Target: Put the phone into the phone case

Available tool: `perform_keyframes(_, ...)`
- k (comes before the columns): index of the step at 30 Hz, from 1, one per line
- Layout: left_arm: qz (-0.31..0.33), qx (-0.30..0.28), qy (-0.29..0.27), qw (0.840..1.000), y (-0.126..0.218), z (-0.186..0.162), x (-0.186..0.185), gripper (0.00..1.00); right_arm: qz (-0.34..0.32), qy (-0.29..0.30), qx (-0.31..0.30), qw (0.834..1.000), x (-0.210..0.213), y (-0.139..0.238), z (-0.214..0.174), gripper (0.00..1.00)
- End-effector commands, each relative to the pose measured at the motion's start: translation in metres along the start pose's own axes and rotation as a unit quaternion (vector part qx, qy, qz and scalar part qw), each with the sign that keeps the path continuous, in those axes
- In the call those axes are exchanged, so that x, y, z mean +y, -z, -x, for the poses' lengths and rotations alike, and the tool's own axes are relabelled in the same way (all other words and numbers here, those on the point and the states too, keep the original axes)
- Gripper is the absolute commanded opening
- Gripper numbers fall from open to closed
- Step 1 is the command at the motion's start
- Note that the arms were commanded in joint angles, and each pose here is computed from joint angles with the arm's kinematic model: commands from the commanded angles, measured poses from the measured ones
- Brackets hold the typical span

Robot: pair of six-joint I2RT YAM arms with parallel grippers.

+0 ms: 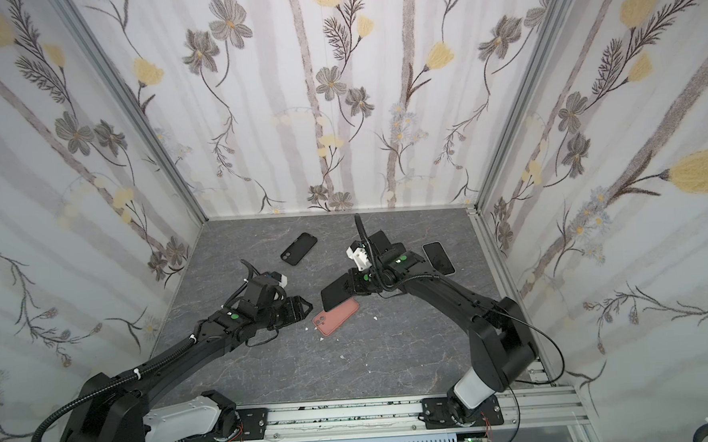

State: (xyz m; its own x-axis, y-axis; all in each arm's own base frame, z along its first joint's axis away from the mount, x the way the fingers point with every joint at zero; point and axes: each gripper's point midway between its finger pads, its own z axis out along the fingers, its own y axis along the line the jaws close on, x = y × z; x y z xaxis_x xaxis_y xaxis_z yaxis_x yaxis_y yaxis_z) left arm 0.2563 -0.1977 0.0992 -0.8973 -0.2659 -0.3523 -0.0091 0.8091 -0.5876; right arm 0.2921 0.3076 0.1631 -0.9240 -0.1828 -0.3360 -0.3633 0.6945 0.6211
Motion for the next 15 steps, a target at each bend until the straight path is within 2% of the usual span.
perform_keyframes(1, -0.031, -0.002, 0.042, 0.999, -0.004, -0.006, -0.002, 0.66, 0.028, 0.042, 0.104, 0.993, -0.002, -0.017, -0.029, 0.00)
perform_keyframes(5, -0.044, 0.010, 0.067, 0.997, -0.014, -0.018, 0.004, 0.66, 0.021, 0.045, 0.132, 0.990, -0.012, -0.029, -0.032, 0.00)
perform_keyframes(15, -0.056, 0.039, 0.077, 0.995, -0.039, -0.027, 0.003, 0.63, 0.025, 0.043, 0.159, 0.986, -0.024, -0.042, -0.047, 0.00)
